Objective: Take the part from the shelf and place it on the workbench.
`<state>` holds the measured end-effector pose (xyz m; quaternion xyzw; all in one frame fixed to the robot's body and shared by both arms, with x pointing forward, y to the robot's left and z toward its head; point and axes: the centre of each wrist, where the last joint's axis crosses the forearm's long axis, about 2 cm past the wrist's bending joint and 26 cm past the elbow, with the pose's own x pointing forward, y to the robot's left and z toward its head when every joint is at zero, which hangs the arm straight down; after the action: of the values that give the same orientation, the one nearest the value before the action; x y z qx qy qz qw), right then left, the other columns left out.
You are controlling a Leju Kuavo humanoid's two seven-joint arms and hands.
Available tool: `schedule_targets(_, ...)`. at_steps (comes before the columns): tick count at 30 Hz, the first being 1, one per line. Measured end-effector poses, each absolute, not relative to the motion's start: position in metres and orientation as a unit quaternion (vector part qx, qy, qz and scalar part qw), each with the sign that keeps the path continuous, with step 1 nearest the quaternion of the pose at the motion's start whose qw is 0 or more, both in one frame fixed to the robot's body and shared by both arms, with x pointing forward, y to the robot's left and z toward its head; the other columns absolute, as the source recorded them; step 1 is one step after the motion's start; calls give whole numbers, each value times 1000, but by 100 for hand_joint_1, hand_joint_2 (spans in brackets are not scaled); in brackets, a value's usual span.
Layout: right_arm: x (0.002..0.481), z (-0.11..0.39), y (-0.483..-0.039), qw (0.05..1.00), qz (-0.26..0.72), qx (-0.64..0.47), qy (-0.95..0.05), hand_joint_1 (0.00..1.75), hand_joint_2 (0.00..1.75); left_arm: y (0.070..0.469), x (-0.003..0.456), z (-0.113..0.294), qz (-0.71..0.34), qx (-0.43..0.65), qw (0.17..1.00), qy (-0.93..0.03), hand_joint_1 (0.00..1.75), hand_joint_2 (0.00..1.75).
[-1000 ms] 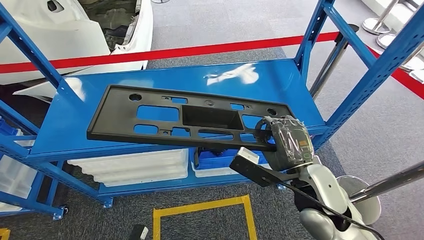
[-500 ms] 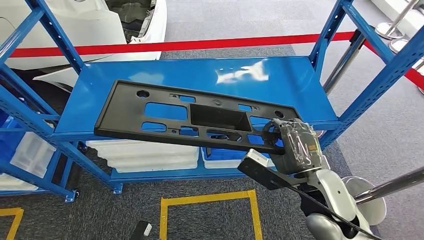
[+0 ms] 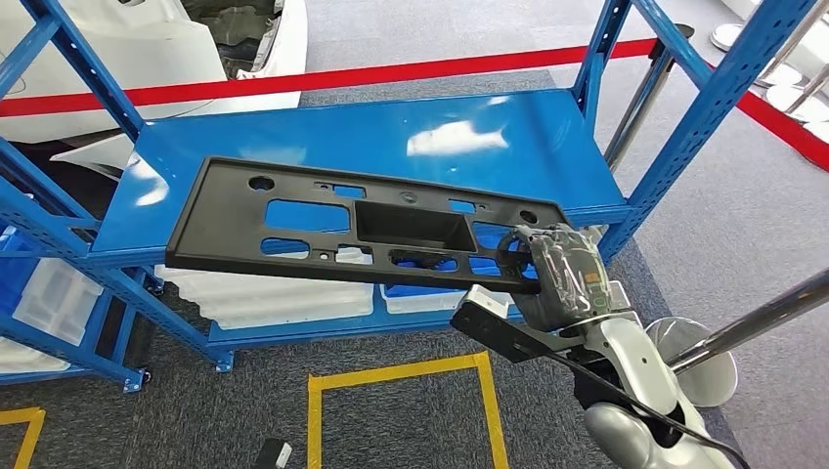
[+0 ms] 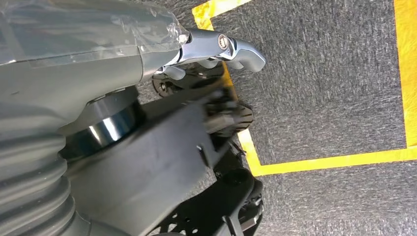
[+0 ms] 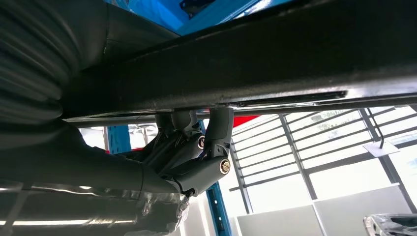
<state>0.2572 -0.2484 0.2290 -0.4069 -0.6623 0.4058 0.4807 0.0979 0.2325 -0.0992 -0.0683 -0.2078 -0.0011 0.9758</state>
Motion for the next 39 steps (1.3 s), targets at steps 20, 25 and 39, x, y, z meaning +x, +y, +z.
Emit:
schedule_targets(20, 260, 227, -248, 484, 406, -407, -660, 175, 175, 233, 97, -99, -2, -69, 976, -207, 0, 175)
schedule_targets(25, 259, 227, -247, 486, 406, -402, -661, 175, 175, 233, 97, -99, -2, -66, 976, -206, 0, 175)
schedule_targets(39, 257, 224, -248, 493, 406, -400, -657, 175, 175, 233, 97, -99, -5, -63, 976, -207, 0, 175)
